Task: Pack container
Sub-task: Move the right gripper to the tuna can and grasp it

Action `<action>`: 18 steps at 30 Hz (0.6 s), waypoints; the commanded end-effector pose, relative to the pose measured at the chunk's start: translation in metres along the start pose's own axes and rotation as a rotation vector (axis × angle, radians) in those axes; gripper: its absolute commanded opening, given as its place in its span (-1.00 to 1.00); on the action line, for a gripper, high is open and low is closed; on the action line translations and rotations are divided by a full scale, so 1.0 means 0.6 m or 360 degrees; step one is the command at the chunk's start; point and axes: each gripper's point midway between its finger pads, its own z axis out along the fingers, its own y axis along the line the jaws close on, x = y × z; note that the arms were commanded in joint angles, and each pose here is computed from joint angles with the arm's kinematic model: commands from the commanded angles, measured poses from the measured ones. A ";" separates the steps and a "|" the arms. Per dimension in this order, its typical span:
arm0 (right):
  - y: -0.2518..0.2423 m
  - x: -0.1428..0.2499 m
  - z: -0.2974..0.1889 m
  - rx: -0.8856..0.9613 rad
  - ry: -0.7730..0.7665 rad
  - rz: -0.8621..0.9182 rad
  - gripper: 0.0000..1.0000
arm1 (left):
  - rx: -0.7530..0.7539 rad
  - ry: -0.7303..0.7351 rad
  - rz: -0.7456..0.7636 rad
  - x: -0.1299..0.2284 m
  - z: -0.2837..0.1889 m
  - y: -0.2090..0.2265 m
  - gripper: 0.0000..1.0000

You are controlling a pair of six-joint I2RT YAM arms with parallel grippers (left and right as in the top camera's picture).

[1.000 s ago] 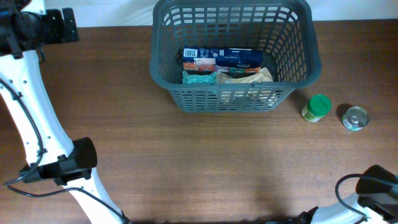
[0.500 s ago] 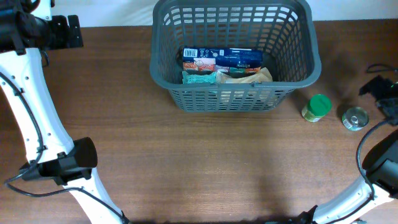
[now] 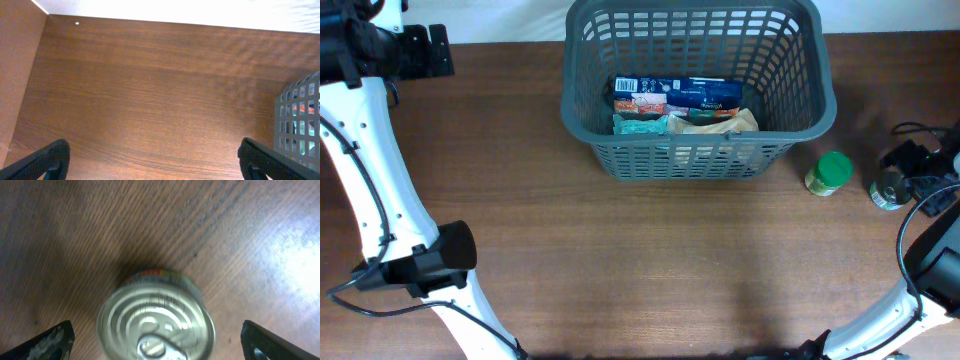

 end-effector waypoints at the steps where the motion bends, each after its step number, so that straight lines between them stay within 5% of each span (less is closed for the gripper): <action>1: -0.003 0.010 0.017 0.0026 0.0001 0.0027 0.98 | 0.0006 0.0012 -0.0017 0.002 0.004 0.000 0.98; 18: -0.013 0.028 0.051 0.0025 -0.0005 0.0084 0.96 | 0.0006 0.0012 -0.0017 0.002 0.004 0.000 0.98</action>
